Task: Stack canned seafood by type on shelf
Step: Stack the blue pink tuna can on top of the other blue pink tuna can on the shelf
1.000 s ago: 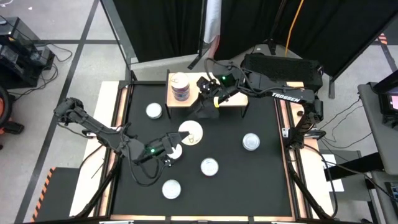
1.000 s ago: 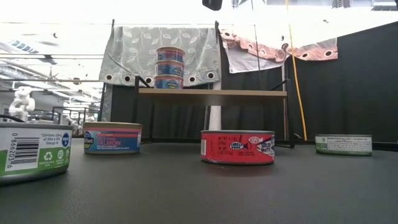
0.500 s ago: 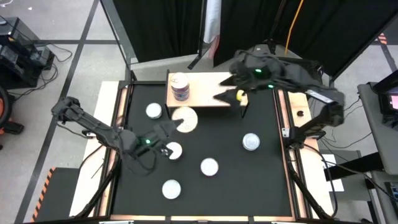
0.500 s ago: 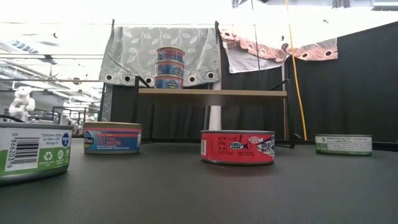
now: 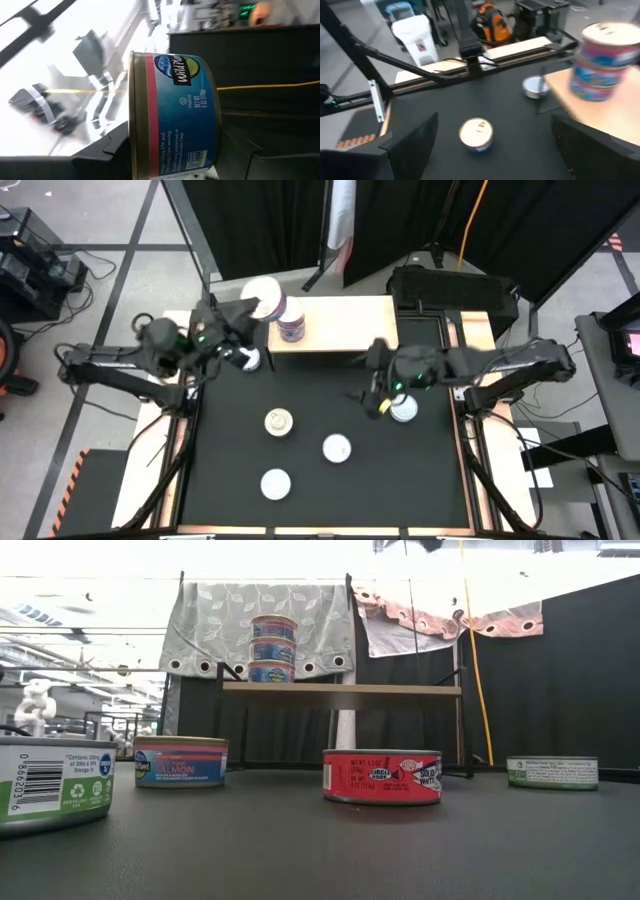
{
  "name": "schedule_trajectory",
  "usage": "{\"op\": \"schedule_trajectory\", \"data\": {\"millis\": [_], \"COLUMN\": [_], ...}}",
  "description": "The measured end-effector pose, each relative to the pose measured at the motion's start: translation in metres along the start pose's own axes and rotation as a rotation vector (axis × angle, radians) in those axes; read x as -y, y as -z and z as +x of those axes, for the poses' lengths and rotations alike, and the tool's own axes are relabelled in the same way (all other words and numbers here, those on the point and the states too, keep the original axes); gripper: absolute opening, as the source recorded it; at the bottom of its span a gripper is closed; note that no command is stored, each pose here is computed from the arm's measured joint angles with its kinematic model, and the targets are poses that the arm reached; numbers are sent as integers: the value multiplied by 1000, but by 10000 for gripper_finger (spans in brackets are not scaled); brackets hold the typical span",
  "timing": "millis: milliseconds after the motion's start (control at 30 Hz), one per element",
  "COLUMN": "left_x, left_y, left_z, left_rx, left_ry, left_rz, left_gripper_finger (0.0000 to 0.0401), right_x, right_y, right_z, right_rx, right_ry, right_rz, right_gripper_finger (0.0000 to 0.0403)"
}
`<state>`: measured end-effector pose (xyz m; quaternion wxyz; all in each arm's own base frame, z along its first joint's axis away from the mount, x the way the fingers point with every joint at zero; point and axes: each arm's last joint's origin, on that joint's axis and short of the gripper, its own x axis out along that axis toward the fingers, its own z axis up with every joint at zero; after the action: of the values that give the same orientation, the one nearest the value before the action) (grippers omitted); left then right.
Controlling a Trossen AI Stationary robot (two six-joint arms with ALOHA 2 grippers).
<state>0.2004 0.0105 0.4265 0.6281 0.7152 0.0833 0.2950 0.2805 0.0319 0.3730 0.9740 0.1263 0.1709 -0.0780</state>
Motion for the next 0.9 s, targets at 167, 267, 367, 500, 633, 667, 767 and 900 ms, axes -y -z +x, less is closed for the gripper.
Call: {"op": "schedule_trajectory", "data": {"millis": [167, 267, 367, 500, 633, 667, 767, 900], "left_x": [15, 29, 47, 67, 84, 88, 97, 98], "left_y": [26, 40, 52, 63, 67, 68, 69, 69], "left_z": [18, 27, 32, 41, 47, 48, 50, 51], "left_rx": [4, -6, -41, -96, -121, -126, -141, -150], "left_ry": [124, 197, 329, 435, 526, 547, 598, 600], "left_rz": [-20, -31, -28, -23, -23, -18, -4, -26], "left_gripper_finger": [205, 205, 205, 205, 206, 206, 206, 206], "right_x": [-7, -7, -9, -12, -14, -14, -16, -16], "right_y": [43, 60, 70, 75, 75, 75, 75, 75], "right_z": [20, 24, 24, 24, 23, 23, 22, 23], "right_rx": [57, 35, 12, -2, 2, 1, 0, 1], "right_ry": [-74, -83, -86, -98, -105, -106, -115, -113], "right_rz": [47, 69, 84, 76, 69, 63, 56, 52], "right_gripper_finger": [377, 377, 377, 377, 377, 377, 377, 377]}}
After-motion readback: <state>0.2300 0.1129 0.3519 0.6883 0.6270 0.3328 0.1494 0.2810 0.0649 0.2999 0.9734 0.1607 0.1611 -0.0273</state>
